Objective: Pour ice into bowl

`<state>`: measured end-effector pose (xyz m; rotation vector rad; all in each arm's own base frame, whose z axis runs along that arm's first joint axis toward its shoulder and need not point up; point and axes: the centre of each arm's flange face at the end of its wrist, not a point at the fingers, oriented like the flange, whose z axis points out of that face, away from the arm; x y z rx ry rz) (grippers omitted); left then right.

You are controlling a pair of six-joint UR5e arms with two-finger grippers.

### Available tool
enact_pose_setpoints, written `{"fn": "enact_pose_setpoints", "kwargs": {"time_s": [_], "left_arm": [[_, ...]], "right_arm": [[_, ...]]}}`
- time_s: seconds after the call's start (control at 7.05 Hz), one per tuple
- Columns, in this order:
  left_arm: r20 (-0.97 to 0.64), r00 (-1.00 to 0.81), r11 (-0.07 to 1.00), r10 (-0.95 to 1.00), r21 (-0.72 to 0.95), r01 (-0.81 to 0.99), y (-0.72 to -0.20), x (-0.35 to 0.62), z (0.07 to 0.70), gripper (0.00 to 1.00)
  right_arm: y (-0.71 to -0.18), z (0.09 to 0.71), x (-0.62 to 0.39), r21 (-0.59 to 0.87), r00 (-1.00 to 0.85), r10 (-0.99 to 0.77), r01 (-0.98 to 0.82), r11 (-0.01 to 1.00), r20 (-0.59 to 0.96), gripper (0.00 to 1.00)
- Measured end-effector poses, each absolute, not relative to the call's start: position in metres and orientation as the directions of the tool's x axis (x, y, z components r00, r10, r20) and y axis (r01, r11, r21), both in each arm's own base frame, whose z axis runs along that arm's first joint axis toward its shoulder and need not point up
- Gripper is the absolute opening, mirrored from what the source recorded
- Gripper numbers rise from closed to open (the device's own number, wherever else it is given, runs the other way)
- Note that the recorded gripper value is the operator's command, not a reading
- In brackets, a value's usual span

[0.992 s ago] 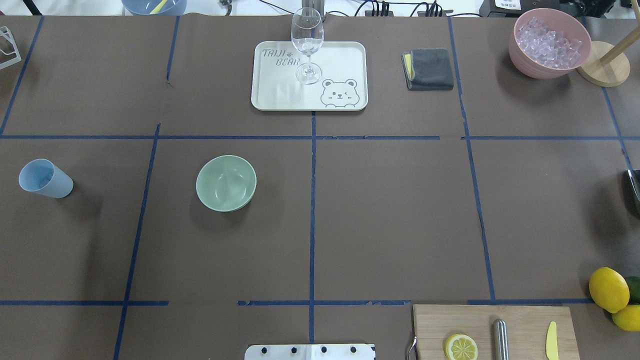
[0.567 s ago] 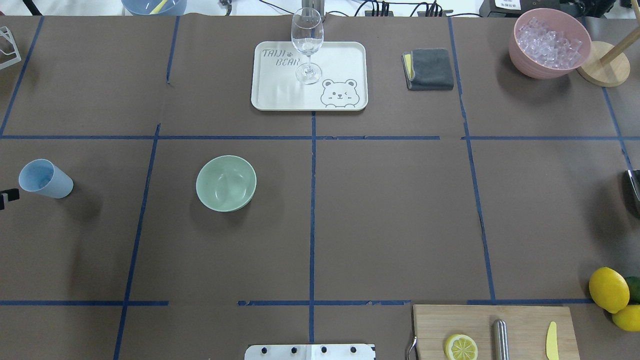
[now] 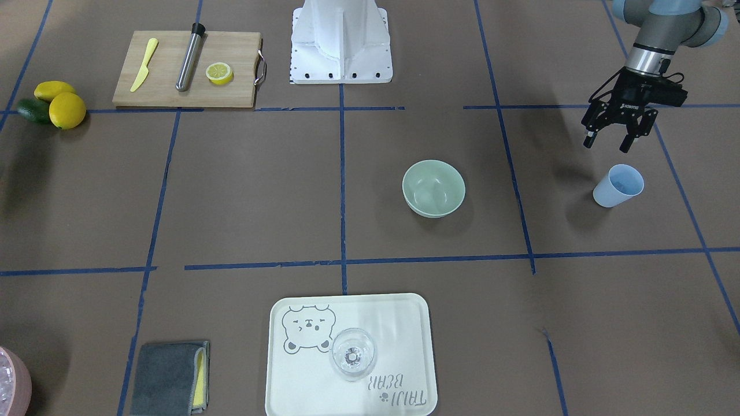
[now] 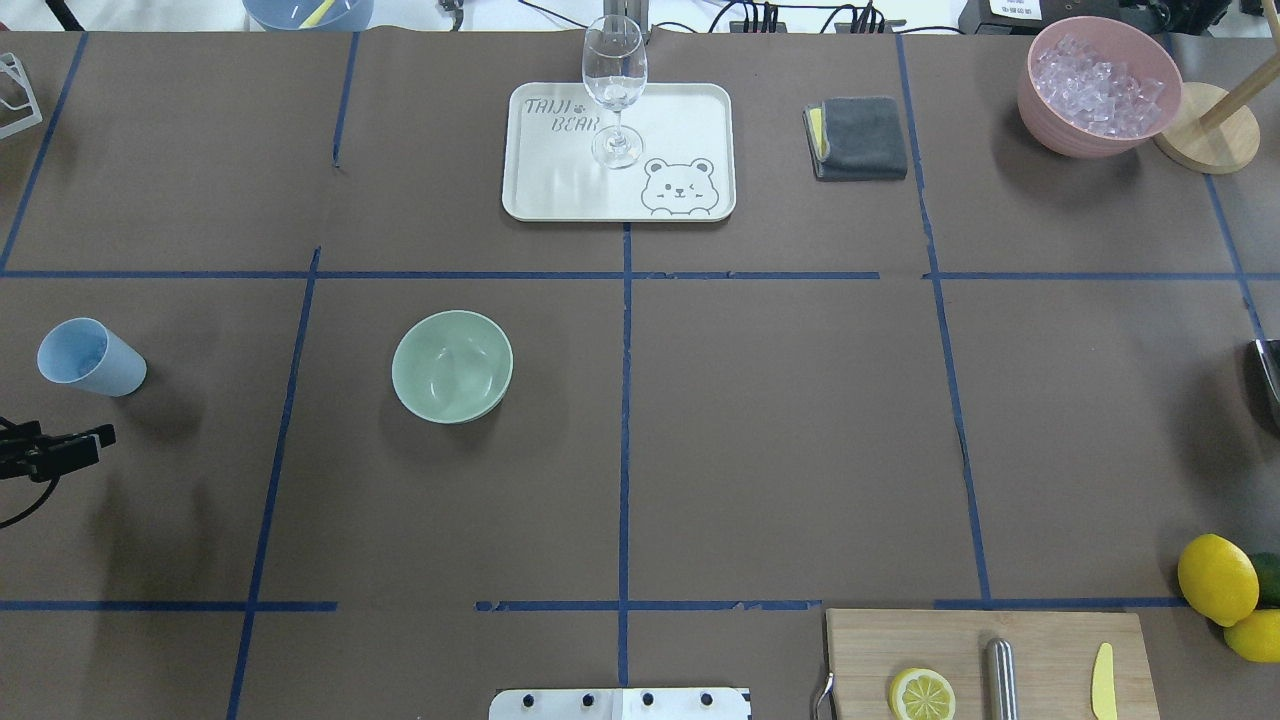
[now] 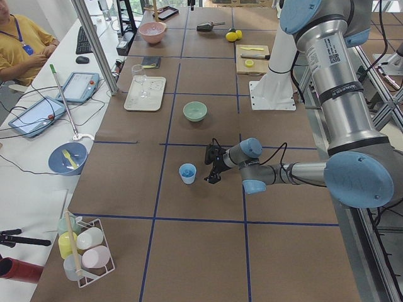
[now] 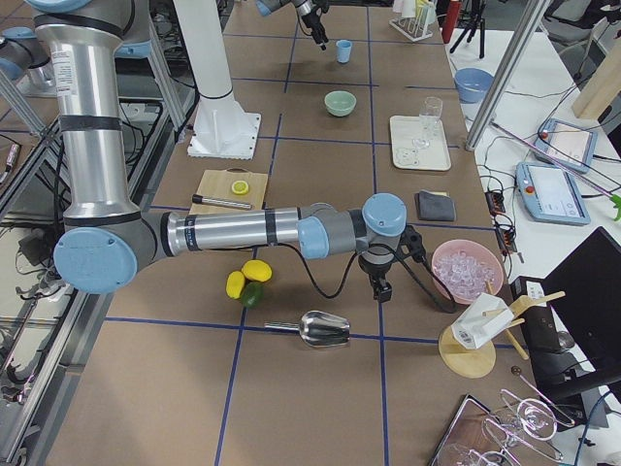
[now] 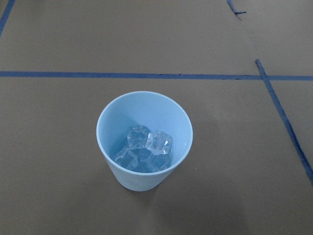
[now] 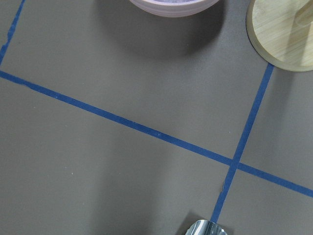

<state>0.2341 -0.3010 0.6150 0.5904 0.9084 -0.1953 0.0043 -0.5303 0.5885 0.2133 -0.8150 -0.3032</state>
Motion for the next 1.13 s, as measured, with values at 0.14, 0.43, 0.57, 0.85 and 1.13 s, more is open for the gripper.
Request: {"fn": "enact_pose_setpoints", "kwargs": {"time_s": [0.14,0.43,0.57,0.85,1.13], "left_arm": [[-0.774,0.623,0.822,0.113,0.425,0.379,-0.309,0.252,0.622,1.0],[-0.725,0.662,0.795,0.19,0.509,0.329,-0.322,0.256,0.626,1.0],[-0.705,0.681,0.782,0.198,0.533,0.324,-0.33,0.25,0.629,1.0],[-0.675,0.712,0.759,0.194,0.563,0.327,-0.344,0.237,0.636,1.0],[-0.672,0.717,0.748,0.184,0.57,0.341,-0.361,0.245,0.638,1.0]], "right_arm": [[-0.53,0.588,0.004,0.302,0.646,-0.345,0.182,0.936,0.681,1.0],[-0.531,0.587,0.004,0.302,0.644,-0.345,0.181,0.936,0.683,1.0],[-0.531,0.587,0.004,0.302,0.644,-0.345,0.18,0.936,0.683,1.0],[-0.531,0.587,0.004,0.303,0.645,-0.345,0.18,0.936,0.682,1.0],[-0.532,0.586,0.005,0.303,0.648,-0.344,0.179,0.936,0.68,1.0]]}}
